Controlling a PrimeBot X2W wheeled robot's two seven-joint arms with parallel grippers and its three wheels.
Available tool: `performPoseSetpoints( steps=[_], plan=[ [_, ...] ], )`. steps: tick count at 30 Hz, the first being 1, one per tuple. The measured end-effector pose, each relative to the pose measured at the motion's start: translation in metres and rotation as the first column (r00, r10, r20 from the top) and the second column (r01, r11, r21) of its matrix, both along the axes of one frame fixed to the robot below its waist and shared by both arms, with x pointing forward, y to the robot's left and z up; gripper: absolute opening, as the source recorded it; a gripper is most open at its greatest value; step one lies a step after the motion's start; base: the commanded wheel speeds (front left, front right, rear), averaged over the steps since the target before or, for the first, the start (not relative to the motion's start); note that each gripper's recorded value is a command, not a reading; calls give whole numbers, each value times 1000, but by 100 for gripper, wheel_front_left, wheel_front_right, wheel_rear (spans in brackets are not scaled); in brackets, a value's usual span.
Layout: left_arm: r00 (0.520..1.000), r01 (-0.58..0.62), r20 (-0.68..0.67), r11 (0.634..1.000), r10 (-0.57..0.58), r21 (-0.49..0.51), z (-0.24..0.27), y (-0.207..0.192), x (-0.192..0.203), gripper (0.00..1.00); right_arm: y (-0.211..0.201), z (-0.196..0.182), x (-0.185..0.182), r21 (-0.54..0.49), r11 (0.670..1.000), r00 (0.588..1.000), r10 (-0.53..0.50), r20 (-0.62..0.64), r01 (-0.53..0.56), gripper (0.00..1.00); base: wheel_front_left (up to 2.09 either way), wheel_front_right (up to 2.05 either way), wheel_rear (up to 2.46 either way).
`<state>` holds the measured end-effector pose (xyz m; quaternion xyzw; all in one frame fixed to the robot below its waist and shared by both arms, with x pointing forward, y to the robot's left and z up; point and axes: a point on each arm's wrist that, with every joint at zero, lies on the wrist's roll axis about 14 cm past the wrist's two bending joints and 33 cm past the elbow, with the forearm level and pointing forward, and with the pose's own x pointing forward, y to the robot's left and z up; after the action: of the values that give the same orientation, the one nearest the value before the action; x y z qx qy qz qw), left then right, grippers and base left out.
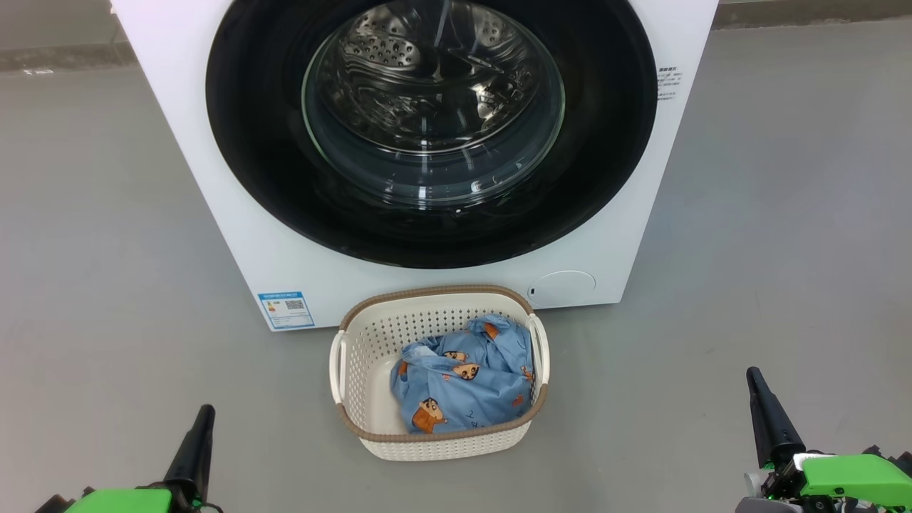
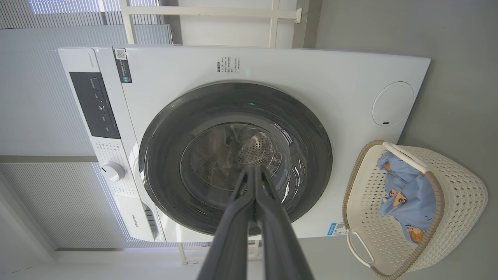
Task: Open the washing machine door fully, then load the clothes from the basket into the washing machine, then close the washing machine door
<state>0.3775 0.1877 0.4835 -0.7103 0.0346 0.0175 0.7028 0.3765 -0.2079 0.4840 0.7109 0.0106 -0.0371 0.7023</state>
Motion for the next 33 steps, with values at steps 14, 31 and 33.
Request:
performPoseSetpoints(
  steps=[14, 31, 33],
  plan=[
    [1000, 0, 0, 1000, 0, 0, 0, 0, 0, 0, 0, 0, 0, 0, 1000, 1000, 0, 0, 0, 0, 0, 0, 0],
    [1000, 0, 0, 1000, 0, 0, 0, 0, 0, 0, 0, 0, 0, 0, 1000, 1000, 0, 0, 0, 0, 0, 0, 0],
    [1000, 0, 0, 1000, 0, 0, 0, 0, 0, 0, 0, 0, 0, 0, 1000, 1000, 0, 0, 0, 0, 0, 0, 0]
  ],
)
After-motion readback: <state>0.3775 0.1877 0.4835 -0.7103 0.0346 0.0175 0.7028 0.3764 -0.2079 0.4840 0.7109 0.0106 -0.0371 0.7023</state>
